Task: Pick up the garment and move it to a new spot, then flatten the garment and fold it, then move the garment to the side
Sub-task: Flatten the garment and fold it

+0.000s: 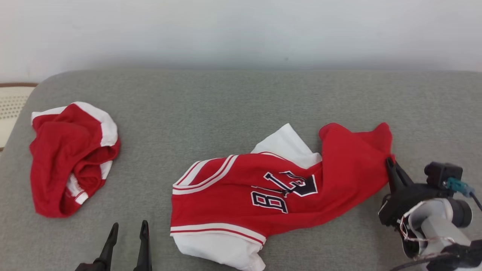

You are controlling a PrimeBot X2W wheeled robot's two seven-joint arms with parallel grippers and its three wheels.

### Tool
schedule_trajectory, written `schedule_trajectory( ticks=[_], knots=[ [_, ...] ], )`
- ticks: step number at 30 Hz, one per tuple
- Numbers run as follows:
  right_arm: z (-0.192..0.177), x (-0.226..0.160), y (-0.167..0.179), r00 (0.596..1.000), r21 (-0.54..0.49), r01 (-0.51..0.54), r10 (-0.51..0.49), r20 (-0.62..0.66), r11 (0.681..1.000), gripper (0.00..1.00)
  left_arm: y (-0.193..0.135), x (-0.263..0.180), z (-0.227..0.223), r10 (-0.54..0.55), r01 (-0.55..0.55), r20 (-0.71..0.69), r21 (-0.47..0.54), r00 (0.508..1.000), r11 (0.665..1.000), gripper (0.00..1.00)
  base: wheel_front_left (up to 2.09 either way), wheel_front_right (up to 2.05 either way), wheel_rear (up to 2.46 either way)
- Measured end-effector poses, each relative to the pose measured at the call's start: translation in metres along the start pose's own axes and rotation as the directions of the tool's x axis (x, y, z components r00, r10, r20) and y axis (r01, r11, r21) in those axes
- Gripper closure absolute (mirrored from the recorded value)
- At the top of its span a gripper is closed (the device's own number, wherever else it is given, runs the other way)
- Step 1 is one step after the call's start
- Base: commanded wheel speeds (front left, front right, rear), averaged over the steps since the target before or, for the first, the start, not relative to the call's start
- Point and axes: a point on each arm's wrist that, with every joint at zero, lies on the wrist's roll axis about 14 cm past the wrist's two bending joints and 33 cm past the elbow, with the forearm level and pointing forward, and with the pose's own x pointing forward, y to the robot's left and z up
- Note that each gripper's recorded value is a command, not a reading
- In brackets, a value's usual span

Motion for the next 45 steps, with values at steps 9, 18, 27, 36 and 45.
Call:
schedule_trajectory(
  ticks=[9, 18, 27, 36, 45],
  knots=[
    [0.006, -0.031, -0.012, 0.999, 0.017, 0.033, -0.033, 0.028, 0.999, 1.00, -0.021, 0.002, 0.006, -0.059, 0.059, 0.021, -0.016, 0.998, 0.998, 0.00, 0.00, 0.00, 0.00],
    [-0.013, -0.070, -0.014, 0.998, 0.071, 0.065, -0.065, -0.011, 0.995, 1.00, -0.024, -0.005, 0.009, -0.068, 0.069, 0.027, -0.022, 0.997, 0.997, 0.00, 0.00, 0.00, 0.00],
    [-0.045, -0.110, 0.003, 0.990, 0.143, 0.093, -0.076, -0.121, 0.985, 1.00, -0.027, -0.005, 0.008, -0.075, 0.076, 0.025, -0.029, 0.997, 0.997, 0.00, 0.00, 0.00, 0.00],
    [-0.040, -0.125, -0.009, 0.981, 0.078, 0.163, -0.153, -0.119, 0.984, 0.00, -0.029, -0.005, 0.009, -0.081, 0.082, 0.027, -0.031, 0.996, 0.996, 0.00, 0.00, 0.00, 0.00],
    [0.001, -0.121, -0.004, 0.986, 0.029, 0.161, -0.162, 0.038, 0.987, 0.00, -0.026, -0.006, 0.015, -0.070, 0.071, 0.045, -0.031, 0.997, 0.997, 0.00, 0.00, 0.00, 0.00]
  ],
)
